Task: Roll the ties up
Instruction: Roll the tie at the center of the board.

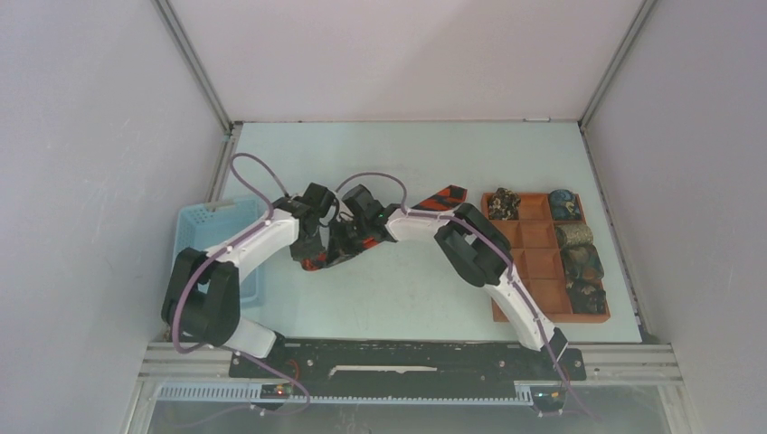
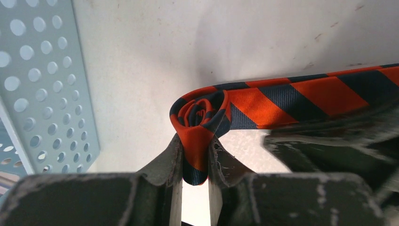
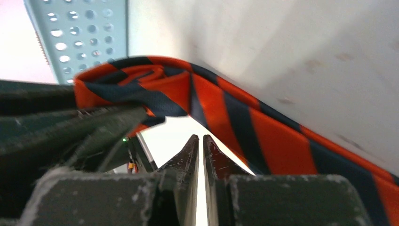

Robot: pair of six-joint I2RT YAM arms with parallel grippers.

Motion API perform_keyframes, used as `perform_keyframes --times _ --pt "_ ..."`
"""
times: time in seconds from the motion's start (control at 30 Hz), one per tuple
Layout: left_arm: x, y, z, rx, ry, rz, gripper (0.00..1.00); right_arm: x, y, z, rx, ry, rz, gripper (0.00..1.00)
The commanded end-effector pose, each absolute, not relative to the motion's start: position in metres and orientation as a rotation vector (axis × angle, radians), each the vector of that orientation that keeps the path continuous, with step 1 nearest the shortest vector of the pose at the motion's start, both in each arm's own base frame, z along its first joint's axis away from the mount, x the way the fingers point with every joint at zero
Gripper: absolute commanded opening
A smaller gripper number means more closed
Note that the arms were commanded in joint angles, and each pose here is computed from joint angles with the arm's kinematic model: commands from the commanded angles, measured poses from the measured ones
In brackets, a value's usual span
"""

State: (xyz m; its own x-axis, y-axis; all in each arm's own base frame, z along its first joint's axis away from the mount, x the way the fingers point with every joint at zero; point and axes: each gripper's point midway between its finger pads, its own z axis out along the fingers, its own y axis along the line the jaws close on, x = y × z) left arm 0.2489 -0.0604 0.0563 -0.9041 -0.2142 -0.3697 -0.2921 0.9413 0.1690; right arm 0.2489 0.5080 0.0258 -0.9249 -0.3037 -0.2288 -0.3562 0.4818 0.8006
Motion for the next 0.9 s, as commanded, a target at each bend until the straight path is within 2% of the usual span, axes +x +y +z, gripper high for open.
perform_keyframes --times 0.0,0.37,0.87 --pt "0.253 -0.05 0.062 -0.323 2.725 0.445 0.0 0.27 0.489 0.083 -0.565 2.513 1.473 0.1" --pt "0.258 -0.048 0.057 -0.244 2.74 0.652 0.0 0.288 0.429 0.11 -0.46 2.478 1.388 0.1" --pt "0.27 -0.063 0.053 -0.144 2.771 0.842 0.0 0.29 0.397 0.115 -0.426 2.471 1.344 0.1"
